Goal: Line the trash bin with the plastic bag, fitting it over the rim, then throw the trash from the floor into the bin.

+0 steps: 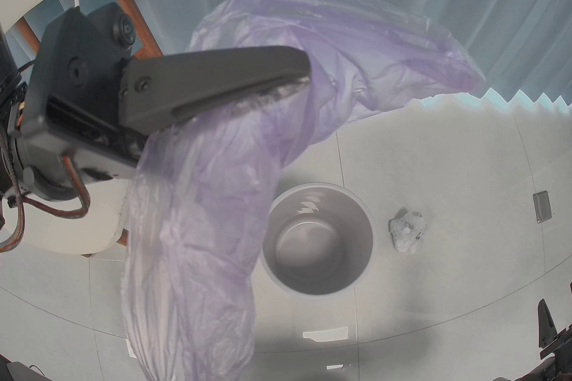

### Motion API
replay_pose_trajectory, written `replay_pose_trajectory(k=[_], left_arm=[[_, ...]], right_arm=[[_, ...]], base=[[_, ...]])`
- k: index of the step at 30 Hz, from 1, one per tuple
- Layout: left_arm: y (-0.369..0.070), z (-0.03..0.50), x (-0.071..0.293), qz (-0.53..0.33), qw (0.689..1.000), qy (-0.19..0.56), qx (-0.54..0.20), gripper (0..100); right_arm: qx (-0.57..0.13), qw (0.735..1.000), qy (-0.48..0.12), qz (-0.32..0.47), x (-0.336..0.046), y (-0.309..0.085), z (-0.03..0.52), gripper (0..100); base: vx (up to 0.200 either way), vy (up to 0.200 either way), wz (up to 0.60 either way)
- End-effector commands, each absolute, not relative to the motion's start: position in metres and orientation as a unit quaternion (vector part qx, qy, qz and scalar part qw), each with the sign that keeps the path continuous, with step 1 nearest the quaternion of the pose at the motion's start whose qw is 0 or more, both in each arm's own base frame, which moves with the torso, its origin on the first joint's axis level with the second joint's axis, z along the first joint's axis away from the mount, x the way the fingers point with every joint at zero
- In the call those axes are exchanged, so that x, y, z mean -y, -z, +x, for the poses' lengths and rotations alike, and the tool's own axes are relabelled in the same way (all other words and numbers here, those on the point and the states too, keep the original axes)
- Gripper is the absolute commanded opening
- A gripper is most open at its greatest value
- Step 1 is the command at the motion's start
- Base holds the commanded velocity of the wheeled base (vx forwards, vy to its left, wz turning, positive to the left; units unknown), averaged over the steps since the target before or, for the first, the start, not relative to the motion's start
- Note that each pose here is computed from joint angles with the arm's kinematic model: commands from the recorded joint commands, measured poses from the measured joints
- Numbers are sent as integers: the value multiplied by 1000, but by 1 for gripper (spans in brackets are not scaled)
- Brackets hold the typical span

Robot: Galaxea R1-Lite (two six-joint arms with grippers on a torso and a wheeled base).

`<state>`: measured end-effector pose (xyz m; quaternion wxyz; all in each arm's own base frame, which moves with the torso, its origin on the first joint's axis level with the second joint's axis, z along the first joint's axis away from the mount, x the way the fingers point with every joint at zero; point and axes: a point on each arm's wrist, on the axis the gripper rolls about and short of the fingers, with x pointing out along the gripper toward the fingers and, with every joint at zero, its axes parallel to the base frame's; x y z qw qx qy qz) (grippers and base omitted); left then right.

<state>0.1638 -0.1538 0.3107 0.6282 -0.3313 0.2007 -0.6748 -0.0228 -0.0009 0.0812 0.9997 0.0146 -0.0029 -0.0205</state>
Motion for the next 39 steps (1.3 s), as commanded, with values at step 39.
replay_pose_trajectory(k=[39], left_arm=[[-239,207,138,-349,684,608,-198,0]], right_arm=[[3,1000,21,15,1,-76,-23,100]], base=[[0,0,0]])
